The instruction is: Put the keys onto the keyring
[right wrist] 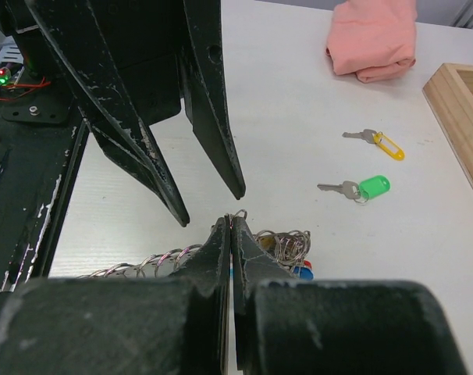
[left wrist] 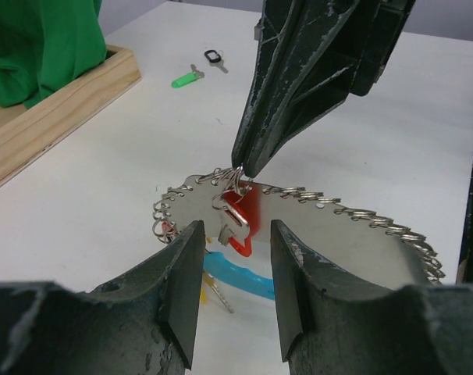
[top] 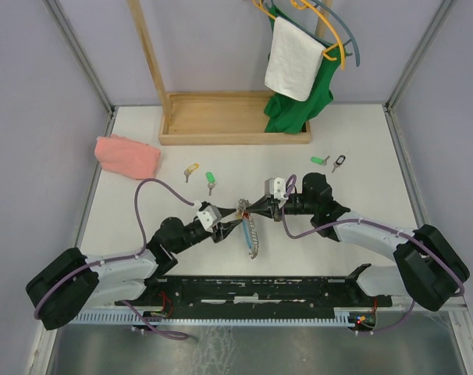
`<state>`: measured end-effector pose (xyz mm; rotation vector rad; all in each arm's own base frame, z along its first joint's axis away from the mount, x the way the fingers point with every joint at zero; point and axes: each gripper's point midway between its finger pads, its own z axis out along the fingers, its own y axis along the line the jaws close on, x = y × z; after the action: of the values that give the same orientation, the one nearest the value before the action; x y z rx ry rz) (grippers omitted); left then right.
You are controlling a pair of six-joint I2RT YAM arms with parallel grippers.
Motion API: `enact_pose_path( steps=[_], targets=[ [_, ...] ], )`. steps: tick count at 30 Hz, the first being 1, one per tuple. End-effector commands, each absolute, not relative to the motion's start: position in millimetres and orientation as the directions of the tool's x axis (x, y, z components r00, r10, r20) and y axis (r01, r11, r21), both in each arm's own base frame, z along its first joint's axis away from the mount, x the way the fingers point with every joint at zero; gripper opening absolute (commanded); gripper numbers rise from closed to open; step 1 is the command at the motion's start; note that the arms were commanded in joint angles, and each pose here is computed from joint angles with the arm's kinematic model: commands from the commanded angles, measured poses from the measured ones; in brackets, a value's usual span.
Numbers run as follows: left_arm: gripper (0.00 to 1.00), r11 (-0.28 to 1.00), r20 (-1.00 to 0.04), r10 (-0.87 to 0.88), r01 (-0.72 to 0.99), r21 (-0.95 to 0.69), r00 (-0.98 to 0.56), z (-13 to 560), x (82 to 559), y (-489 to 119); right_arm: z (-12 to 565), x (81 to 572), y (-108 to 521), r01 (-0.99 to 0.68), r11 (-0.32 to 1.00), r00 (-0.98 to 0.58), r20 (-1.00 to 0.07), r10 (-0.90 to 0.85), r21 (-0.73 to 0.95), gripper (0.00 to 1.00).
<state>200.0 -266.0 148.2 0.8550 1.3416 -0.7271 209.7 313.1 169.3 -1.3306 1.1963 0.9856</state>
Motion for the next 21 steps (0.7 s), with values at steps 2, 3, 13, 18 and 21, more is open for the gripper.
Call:
enact_pose_path(
  steps=[2,3,13,18,21],
  targets=[
    [0.46,0.443,-0.977,-0.078,0.885,0.142,0.196,178,188,-274,195,211,316,-0.969,0.050,0.240,-0.969,-0.049,-0.243,0.01],
    [0.46,0.436,-0.976,-0.077,0.887,0.150,0.203,179,187,-274,194,211,316,-0.969,0.049,0.241,-0.969,-0.049,-0.243,0.01],
    [0.44,0.415,-0.981,-0.013,0.894,0.169,0.191,163,200,-277,200,209,317,-0.968,0.040,0.247,-0.968,-0.031,-0.248,0.01],
    [0.43,0.405,-0.986,-0.004,0.902,0.149,0.164,156,203,-283,204,208,317,-0.968,0.041,0.247,-0.969,-0.017,-0.247,0.01],
    [0.42,0.398,-0.988,-0.006,0.907,0.140,0.155,156,206,-288,203,208,318,-0.969,0.041,0.243,-0.970,-0.013,-0.244,0.01]
  ],
)
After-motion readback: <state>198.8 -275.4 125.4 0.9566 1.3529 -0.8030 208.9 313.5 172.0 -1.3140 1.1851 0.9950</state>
